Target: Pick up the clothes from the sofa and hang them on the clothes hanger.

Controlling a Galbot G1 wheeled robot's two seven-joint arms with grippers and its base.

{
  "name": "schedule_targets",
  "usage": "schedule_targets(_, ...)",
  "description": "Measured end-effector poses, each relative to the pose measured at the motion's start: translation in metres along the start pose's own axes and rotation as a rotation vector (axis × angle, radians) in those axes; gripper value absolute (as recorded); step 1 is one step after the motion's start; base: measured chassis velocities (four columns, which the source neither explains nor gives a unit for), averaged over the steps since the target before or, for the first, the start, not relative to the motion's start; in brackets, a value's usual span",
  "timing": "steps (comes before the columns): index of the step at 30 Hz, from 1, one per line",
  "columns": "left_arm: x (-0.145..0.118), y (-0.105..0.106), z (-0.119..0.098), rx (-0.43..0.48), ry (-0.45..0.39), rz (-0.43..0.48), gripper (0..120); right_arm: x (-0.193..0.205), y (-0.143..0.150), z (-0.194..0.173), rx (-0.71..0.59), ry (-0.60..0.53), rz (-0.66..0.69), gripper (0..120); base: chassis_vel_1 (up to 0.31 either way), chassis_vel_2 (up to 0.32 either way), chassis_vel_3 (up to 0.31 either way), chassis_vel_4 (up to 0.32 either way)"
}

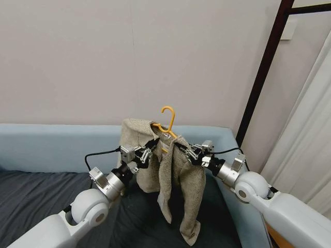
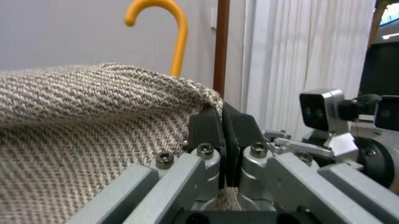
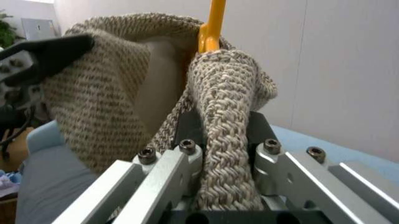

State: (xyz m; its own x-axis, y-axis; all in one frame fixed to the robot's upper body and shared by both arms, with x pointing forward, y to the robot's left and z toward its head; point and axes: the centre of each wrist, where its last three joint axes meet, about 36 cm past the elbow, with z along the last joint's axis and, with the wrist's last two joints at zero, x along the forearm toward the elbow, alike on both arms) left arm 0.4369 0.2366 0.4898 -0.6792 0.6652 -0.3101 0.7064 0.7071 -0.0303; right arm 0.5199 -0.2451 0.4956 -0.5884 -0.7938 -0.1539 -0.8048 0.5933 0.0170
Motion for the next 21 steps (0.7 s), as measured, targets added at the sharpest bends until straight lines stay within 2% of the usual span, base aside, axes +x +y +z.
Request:
schedule_targets(5, 0.005, 0.008, 0.008, -0.038, 0.023, -0.025, 0, 0.000, -0.001, -0.004, -0.023, -0.015, 0.008, 9, 0.000, 0.000, 0.000, 0.000)
schedule_targets(10, 0.010, 0.019, 0.014, -0.107, 0.054, -0.137, 0, 0.002, 0.002, -0.020, -0.053, -0.058, 0.008, 9, 0.000, 0.000, 0.000, 0.000)
schedule_targets(16, 0.011, 0.019, 0.016, -0.115, 0.055, -0.171, 0, 0.003, 0.002, -0.027, -0.044, -0.068, 0.007, 9, 0.000, 0.000, 0.000, 0.000)
schedule_targets(17, 0.011, 0.017, 0.015, -0.113, 0.053, -0.177, 4, 0.005, 0.001, -0.030, -0.037, -0.067, 0.008, 9, 0.000, 0.000, 0.000, 0.000)
schedule_targets(19, 0.011, 0.016, 0.015, -0.112, 0.051, -0.177, 6, 0.005, 0.000, -0.031, -0.034, -0.067, 0.010, 9, 0.000, 0.000, 0.000, 0.000)
schedule_targets(21, 0.011, 0.014, 0.014, -0.110, 0.042, -0.179, 15, 0.006, 0.000, -0.032, -0.027, -0.066, 0.019, 9, 0.000, 0.000, 0.000, 0.000)
